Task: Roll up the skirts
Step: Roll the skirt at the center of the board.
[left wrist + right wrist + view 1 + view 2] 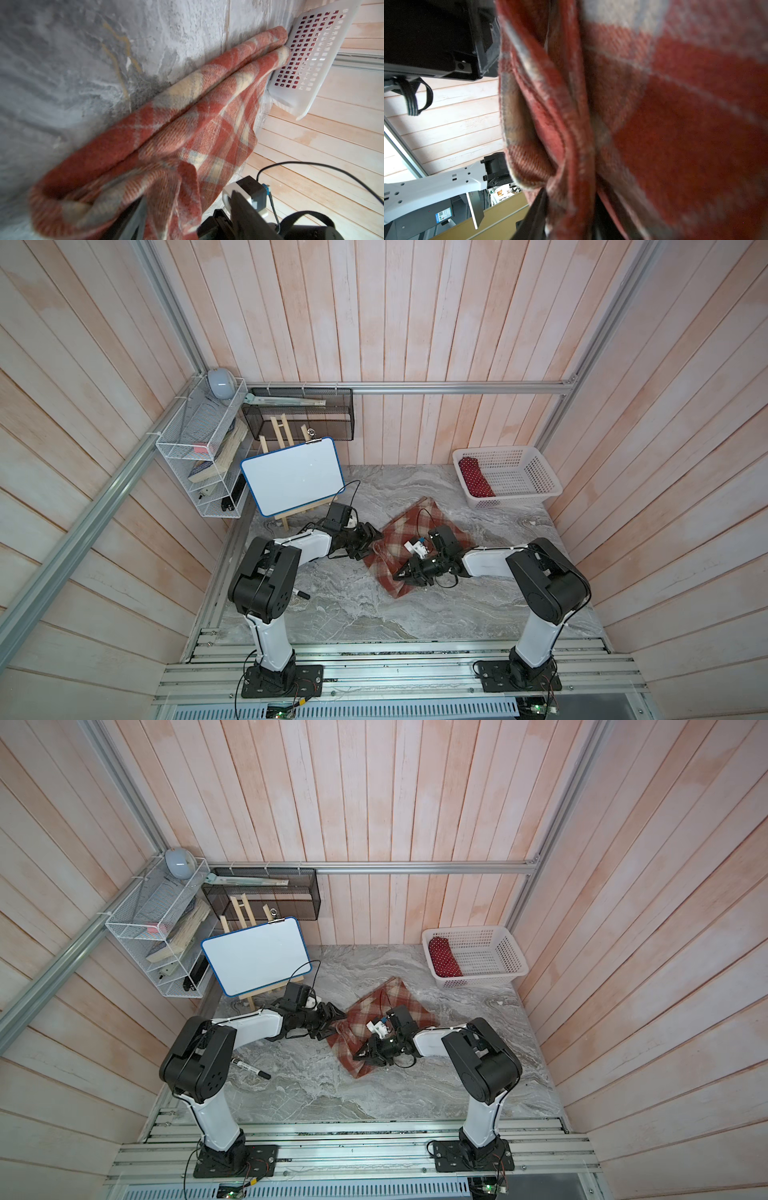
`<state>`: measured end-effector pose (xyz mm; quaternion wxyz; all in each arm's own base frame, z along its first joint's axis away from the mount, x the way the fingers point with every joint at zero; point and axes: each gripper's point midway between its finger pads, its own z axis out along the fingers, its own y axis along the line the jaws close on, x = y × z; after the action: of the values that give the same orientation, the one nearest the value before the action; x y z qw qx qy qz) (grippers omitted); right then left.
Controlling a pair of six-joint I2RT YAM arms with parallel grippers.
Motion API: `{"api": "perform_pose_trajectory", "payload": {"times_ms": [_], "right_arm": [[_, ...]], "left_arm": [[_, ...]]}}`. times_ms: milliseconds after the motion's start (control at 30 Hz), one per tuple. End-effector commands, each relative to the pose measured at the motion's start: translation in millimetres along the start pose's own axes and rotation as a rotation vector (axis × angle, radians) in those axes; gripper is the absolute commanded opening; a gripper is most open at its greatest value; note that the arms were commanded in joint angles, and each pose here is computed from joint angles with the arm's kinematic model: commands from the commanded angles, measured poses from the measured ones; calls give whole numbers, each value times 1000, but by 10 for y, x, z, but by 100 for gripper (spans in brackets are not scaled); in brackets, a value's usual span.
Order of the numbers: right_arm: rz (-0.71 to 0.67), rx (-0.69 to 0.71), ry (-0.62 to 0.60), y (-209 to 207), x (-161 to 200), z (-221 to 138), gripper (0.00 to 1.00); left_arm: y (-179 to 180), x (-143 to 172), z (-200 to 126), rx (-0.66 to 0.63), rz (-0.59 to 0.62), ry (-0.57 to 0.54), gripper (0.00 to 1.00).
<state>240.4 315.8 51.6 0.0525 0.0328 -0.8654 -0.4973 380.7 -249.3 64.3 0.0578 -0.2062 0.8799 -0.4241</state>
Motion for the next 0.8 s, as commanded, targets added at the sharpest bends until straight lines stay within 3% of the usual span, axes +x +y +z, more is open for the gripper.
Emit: {"api": "perform_pose_trajectory", "payload": {"times_ms": [0, 100, 367, 633, 767], "right_arm": [[-8, 51, -31, -12, -77, -59, 73], [-55, 165, -107, 18, -175, -232, 92], [-299, 621, -330, 360, -328, -922, 98], [-501, 998, -261, 317, -83, -900, 96], [-616, 1137, -197, 310, 76, -714, 94]], "left_arm": [[-12, -44, 113, -10, 9, 7, 69], [15, -53, 201, -21, 1, 23, 69], [17, -58, 258, -31, -7, 37, 69], [-59, -29, 236, -12, -2, 60, 69], [-70, 22, 210, 5, -14, 72, 69]]}}
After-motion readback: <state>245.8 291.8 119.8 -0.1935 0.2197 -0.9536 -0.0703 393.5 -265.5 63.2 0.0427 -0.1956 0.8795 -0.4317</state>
